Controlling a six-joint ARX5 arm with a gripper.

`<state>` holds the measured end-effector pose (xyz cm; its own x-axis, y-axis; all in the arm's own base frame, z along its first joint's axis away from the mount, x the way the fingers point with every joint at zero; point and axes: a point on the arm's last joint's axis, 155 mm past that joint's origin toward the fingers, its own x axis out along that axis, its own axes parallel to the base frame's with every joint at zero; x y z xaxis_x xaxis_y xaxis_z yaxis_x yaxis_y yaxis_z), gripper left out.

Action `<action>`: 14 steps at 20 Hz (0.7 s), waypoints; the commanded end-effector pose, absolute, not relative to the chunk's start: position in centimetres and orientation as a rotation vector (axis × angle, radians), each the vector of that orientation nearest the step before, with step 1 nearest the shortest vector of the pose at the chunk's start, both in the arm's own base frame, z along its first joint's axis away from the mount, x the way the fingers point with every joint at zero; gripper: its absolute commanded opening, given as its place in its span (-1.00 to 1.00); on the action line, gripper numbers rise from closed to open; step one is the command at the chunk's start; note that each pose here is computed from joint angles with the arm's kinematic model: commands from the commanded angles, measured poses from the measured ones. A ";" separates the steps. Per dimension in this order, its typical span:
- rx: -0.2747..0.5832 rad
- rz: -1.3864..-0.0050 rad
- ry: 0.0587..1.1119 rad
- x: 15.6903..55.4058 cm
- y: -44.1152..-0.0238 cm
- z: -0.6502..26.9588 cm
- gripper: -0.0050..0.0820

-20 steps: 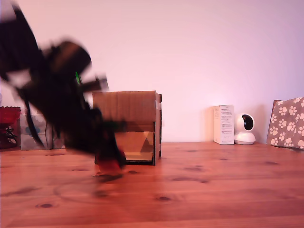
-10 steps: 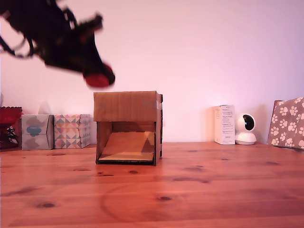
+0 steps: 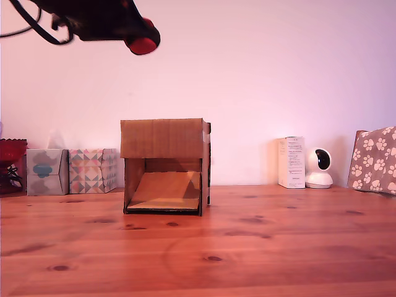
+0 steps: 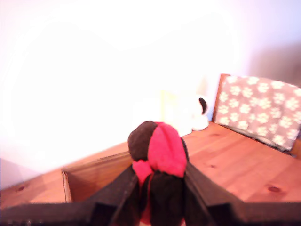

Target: Drop the footbag into the cardboard dice tower

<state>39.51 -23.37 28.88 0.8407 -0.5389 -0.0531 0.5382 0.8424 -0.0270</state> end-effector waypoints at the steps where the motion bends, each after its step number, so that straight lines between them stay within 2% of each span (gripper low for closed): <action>1: -0.011 -0.562 0.063 41.0 -23.8 29.3 -0.51; 3: 0.009 -0.564 0.124 42.7 -24.5 28.6 -0.51; 8: 0.067 -0.575 0.365 46.2 -25.1 25.2 -0.51; 14: 0.065 -0.561 0.455 49.8 -24.9 24.7 -0.51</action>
